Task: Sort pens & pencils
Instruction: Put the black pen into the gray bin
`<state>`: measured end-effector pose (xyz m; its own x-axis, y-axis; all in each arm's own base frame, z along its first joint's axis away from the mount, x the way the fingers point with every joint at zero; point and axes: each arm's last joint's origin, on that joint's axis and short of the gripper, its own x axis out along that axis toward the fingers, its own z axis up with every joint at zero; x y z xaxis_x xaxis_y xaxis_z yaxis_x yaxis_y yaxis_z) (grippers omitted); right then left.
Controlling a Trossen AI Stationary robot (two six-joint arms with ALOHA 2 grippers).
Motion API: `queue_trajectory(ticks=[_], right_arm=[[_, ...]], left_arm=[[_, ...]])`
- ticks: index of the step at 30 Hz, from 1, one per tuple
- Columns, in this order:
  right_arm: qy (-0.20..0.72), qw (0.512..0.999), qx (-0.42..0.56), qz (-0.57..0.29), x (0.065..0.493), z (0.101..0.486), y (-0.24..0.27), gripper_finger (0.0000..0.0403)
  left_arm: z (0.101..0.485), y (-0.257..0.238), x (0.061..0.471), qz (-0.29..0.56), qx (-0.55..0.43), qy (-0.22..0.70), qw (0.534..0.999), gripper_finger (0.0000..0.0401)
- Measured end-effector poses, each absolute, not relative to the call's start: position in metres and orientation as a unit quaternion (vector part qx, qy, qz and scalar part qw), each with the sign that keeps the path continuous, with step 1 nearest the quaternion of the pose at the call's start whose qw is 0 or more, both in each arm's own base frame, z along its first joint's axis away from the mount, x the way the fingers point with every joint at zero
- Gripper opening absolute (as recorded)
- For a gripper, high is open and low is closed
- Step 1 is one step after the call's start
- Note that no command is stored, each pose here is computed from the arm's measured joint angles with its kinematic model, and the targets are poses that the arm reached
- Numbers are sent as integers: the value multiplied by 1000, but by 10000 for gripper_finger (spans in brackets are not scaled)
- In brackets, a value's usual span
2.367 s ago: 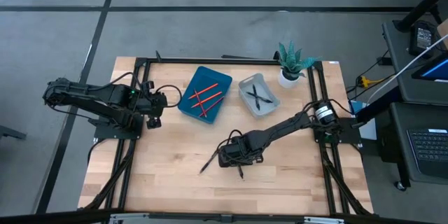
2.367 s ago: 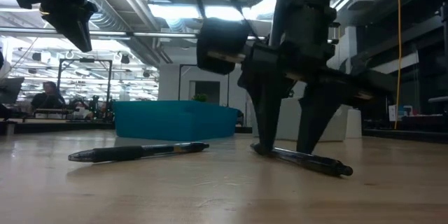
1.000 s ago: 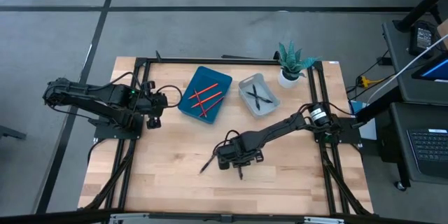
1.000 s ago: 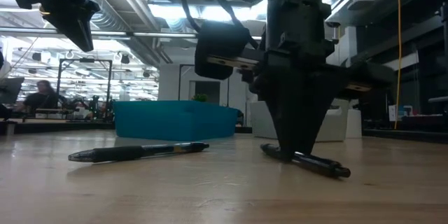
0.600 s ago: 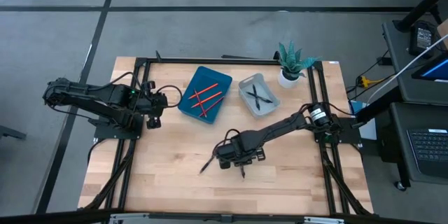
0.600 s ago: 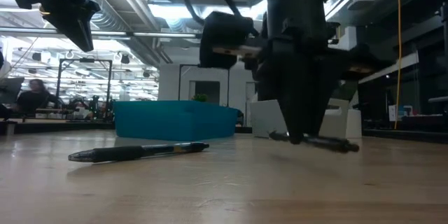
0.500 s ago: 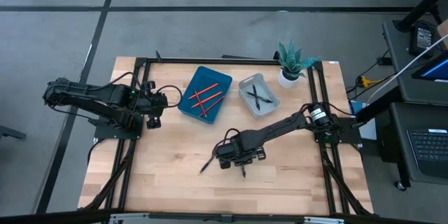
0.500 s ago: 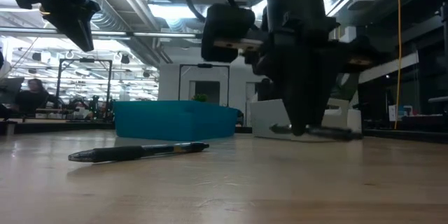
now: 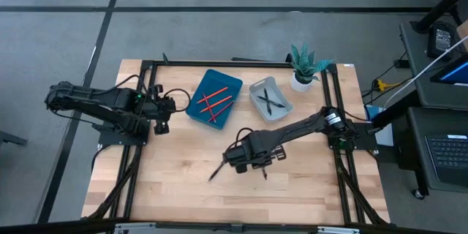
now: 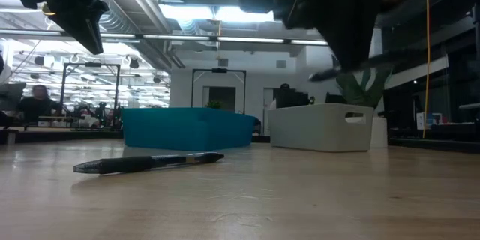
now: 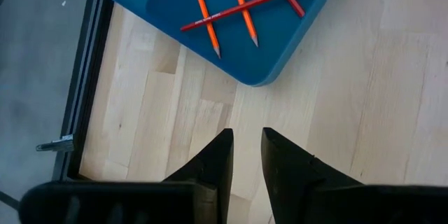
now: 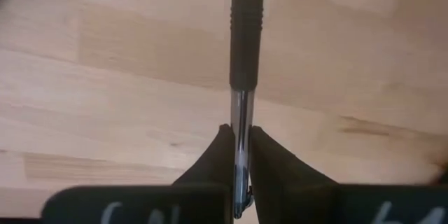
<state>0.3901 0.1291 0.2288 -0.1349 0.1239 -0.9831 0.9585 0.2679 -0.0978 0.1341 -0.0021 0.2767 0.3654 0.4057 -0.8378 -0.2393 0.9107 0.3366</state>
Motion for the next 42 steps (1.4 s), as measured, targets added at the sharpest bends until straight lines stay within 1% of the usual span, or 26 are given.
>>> queue_trajectory(ticks=[6,17,22,27,34,42], right_arm=[[631,491,403,-445,386,247,115,23],[619,538,371,-436,398,253,45,22],[591,563,366,-447,388,273,7,22],[576,569,369,-457,369,290,-33,22],[588,556,368,-457,349,290,-81,22],[614,534,364,-453,338,274,-110,22]], left_arm=[[277,-2,134,196,79,528,823,69],[277,-2,134,196,78,528,823,69],[276,-2,134,196,79,530,821,69],[276,-2,134,196,80,531,821,69],[276,-2,134,189,90,533,820,69],[277,-2,134,189,90,532,820,69]])
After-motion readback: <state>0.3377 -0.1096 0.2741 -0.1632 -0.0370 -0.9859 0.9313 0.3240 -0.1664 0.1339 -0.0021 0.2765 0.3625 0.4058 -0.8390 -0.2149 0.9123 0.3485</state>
